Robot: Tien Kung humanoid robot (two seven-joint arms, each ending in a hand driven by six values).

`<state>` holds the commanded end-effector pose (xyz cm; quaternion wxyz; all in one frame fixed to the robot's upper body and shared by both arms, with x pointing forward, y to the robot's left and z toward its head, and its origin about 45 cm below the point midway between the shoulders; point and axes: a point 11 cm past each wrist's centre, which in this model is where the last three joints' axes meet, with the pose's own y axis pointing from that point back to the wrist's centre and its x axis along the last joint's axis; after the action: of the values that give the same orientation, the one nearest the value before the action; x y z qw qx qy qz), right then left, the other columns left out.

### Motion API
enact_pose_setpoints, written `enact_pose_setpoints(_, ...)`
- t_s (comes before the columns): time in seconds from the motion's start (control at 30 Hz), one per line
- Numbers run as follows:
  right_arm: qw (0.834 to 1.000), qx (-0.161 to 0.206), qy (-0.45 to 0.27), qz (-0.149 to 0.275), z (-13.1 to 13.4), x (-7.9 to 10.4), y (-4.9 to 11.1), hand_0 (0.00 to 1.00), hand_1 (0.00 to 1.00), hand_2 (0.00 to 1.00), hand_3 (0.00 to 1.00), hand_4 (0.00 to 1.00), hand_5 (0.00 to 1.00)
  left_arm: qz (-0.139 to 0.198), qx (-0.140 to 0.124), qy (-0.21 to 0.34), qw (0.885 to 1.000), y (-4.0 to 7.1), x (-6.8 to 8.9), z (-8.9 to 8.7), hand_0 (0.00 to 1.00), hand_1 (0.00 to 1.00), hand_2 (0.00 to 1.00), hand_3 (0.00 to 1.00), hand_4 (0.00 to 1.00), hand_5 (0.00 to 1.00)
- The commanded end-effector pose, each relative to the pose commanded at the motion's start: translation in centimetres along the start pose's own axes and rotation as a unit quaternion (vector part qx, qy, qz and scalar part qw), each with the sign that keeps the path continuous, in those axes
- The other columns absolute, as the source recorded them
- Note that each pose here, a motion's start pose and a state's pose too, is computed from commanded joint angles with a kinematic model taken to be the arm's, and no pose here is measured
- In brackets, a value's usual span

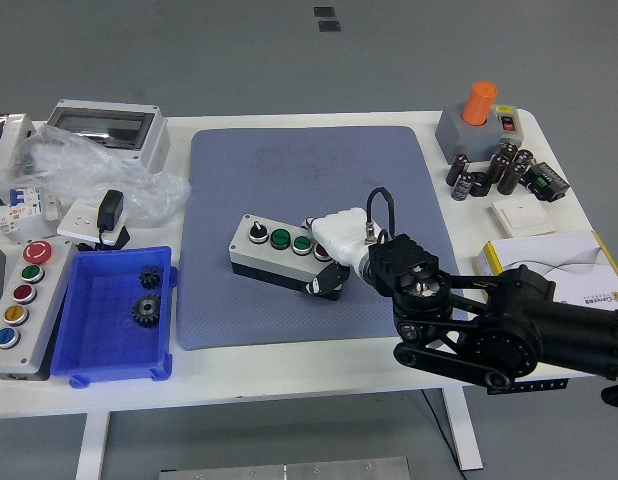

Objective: Pick up the button,place it on the desk,press the button,press the button

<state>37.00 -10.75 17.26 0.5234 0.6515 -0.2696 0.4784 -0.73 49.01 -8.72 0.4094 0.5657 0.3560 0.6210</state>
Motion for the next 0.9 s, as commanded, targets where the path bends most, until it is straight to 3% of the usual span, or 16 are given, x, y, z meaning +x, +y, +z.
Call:
enact_pose_setpoints(0.1, 1.0, 0.002, 0.003, 0.01, 0.1, 0.1, 0.0, 0.289, 0.51, 0.543, 0.808, 0.907, 0.294, 0.0, -0.001, 0.0, 1.0, 0.0, 0.0, 0.1, 0.599, 0.624, 0.598, 0.611, 0.529, 0.476)
enact_pose_setpoints(0.13, 1.0, 0.002, 0.005, 0.015, 0.1, 0.1, 0.0, 0.181, 0.412, 0.446, 0.697, 0.828, 0.259, 0.0, -0.002, 0.0, 1.0, 0.0, 0.0, 0.1, 0.599, 0.628, 0.599, 0.611, 0.529, 0.475)
enact_pose_setpoints(0.27, 0.999, 0.005, 0.015, 0.033, 0.3, 0.6, 0.0, 0.181, 0.412, 0.446, 0.697, 0.828, 0.259, 0.001, -0.003, 0.0, 1.0, 0.0, 0.0, 0.2, 0.599, 0.628, 0.599, 0.611, 0.529, 0.475)
enact_pose_setpoints(0.3, 0.999, 0.007, 0.018, 0.039, 0.3, 0.8, 0.0, 0.206, 0.413, 0.392, 0.455, 0.689, 0.136, 0.002, -0.004, 0.0, 1.0, 0.0, 0.0, 0.2, 0.599, 0.628, 0.602, 0.611, 0.53, 0.475)
enact_pose_setpoints(0.47, 0.997, 0.038, 0.036, 0.063, 0.4, 1.1, -0.1, 0.206, 0.413, 0.392, 0.455, 0.689, 0.136, 0.002, -0.005, 0.001, 1.0, 0.0, 0.1, 0.3, 0.599, 0.628, 0.602, 0.611, 0.53, 0.475)
enact_pose_setpoints(0.5, 0.996, 0.045, 0.042, 0.067, 0.5, 1.2, -0.2, 0.235, 0.423, 0.378, 0.382, 0.702, 0.035, 0.002, -0.005, 0.001, 1.0, 0.0, 0.1, 0.3, 0.598, 0.629, 0.603, 0.611, 0.533, 0.481)
enact_pose_setpoints(0.67, 0.992, 0.076, 0.06, 0.079, 1.0, 1.2, -0.7, 0.235, 0.423, 0.378, 0.382, 0.702, 0.035, 0.003, -0.004, 0.001, 1.0, 0.0, 0.1, 0.3, 0.598, 0.629, 0.603, 0.611, 0.533, 0.481)
enact_pose_setpoints(0.7, 0.991, 0.083, 0.066, 0.08, 1.1, 1.2, -0.8, 0.29, 0.448, 0.381, 0.351, 0.666, 0.002, 0.003, -0.004, 0.001, 1.0, 0.0, 0.1, 0.3, 0.595, 0.629, 0.603, 0.613, 0.536, 0.488)
enact_pose_setpoints(0.87, 0.988, 0.102, 0.09, 0.07, 1.8, 1.0, -1.3, 0.29, 0.448, 0.381, 0.351, 0.666, 0.002, 0.001, -0.004, 0.001, 1.0, 0.0, 0.0, 0.4, 0.595, 0.629, 0.603, 0.613, 0.536, 0.488)
enact_pose_setpoints(0.9, 0.988, 0.102, 0.095, 0.067, 2.1, 1.0, -1.5, 0.319, 0.487, 0.405, 0.359, 0.669, 0.002, 0.001, -0.005, 0.0, 1.0, 0.0, 0.0, 0.4, 0.595, 0.631, 0.603, 0.612, 0.535, 0.491)
